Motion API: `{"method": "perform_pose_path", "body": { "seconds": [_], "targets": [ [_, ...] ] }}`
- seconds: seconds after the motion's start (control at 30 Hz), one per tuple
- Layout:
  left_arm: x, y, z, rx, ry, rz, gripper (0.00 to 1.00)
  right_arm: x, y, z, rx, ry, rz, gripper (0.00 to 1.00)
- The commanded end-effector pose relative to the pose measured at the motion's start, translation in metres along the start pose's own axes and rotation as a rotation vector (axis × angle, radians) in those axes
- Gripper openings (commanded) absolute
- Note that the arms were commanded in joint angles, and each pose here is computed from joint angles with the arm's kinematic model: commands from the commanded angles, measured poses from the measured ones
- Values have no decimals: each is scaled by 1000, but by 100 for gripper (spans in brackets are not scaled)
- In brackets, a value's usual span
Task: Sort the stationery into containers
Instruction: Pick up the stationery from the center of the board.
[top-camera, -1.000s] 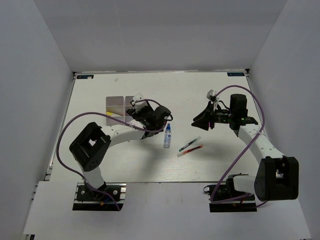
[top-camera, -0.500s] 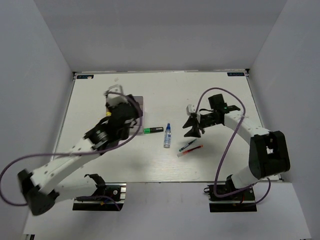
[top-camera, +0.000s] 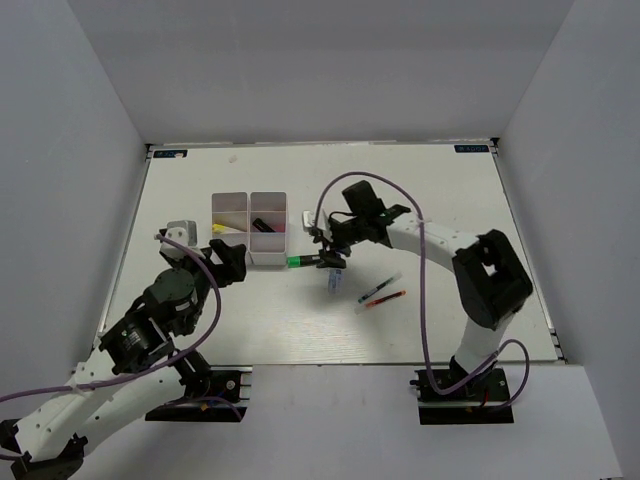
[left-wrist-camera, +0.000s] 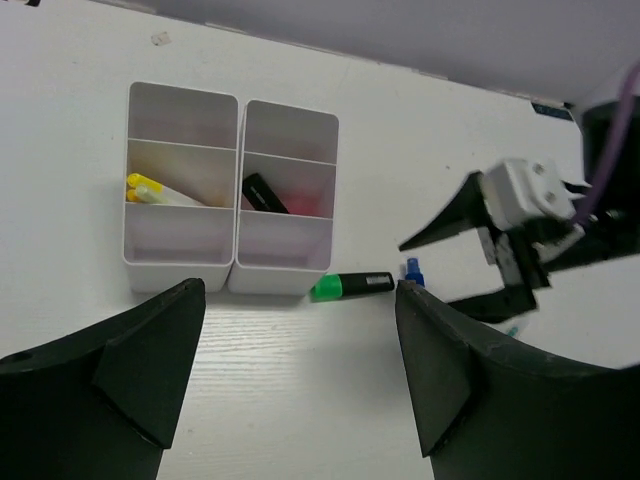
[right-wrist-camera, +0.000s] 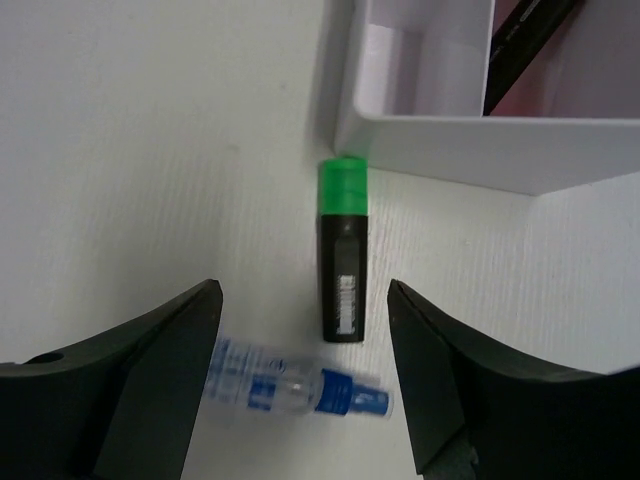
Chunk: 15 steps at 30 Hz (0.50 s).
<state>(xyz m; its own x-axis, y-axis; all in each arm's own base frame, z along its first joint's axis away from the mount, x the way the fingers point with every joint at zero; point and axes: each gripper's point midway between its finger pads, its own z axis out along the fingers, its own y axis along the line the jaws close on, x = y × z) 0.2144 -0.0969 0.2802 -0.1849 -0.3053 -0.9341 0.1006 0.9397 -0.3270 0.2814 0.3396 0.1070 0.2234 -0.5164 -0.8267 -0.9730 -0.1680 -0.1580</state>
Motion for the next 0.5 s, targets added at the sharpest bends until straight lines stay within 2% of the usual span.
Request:
{"method": "perform_pose_path", "body": {
  "seconds": [0.0, 0.07, 0.1, 0.2, 0.47],
  "targets": [
    [3, -2, -3, 27, 22, 46, 87, -20, -40, 20, 110, 20, 25, 72],
    [10, 2, -2, 24, 30, 75, 92, -3, -35, 41, 71, 71, 96, 69],
    [9, 1, -4, 35, 27, 70, 94, -12, -50, 41, 110, 75, 82, 69],
    [13, 4, -5, 28, 45, 85, 96, -3, -50, 56, 99, 110, 102, 69],
    [8, 4, -10, 53, 17, 70, 96, 18, -45, 72, 73, 154, 120, 69]
  ]
}}
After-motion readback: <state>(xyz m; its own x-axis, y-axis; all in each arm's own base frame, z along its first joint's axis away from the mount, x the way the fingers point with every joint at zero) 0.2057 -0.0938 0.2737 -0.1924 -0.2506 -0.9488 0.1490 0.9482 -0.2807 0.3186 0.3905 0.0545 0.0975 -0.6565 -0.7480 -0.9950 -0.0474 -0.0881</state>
